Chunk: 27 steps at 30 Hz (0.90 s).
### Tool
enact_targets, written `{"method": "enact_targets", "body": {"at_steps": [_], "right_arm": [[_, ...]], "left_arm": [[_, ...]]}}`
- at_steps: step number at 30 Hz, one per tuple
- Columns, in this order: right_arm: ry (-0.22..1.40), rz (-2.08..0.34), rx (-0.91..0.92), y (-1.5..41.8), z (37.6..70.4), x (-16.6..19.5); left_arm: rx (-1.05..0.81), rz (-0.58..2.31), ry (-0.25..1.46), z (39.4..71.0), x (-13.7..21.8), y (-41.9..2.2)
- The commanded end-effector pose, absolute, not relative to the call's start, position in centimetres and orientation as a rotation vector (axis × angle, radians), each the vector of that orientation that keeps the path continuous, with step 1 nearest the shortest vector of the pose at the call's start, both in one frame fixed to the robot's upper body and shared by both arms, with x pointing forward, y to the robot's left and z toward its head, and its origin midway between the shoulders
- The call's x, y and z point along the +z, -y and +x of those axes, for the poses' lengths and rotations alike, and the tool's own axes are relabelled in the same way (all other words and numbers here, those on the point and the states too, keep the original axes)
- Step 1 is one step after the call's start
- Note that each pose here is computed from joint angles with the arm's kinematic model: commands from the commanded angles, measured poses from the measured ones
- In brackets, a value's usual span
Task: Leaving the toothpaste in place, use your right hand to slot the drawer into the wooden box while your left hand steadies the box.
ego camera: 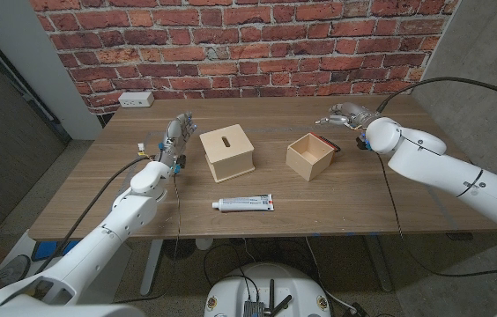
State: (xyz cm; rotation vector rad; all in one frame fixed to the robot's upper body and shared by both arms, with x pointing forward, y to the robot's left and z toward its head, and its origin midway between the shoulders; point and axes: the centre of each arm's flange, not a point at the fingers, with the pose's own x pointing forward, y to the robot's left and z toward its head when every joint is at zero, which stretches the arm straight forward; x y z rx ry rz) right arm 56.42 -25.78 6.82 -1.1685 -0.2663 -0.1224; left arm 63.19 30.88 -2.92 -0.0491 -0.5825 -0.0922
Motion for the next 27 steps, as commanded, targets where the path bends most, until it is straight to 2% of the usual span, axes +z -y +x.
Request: {"method": "enact_targets", "body": {"at_steps": [1, 13, 27], "right_arm": [[0.209, -1.267, -0.149, 24.5, 56.0, 7.8], [0.079, -1.367, -0.123, 23.1, 56.2, 8.7], [0.026, -1.411, -0.051, 21.8, 56.5, 8.6]], "left_arm": [[-0.095, -0.059, 0.581, 63.1, -3.3, -30.8], [-0.097, -0.063, 0.574, 63.1, -3.6, -30.7], [-0.083, -0.064, 0.576, 62.4, -3.8, -30.8]]}}
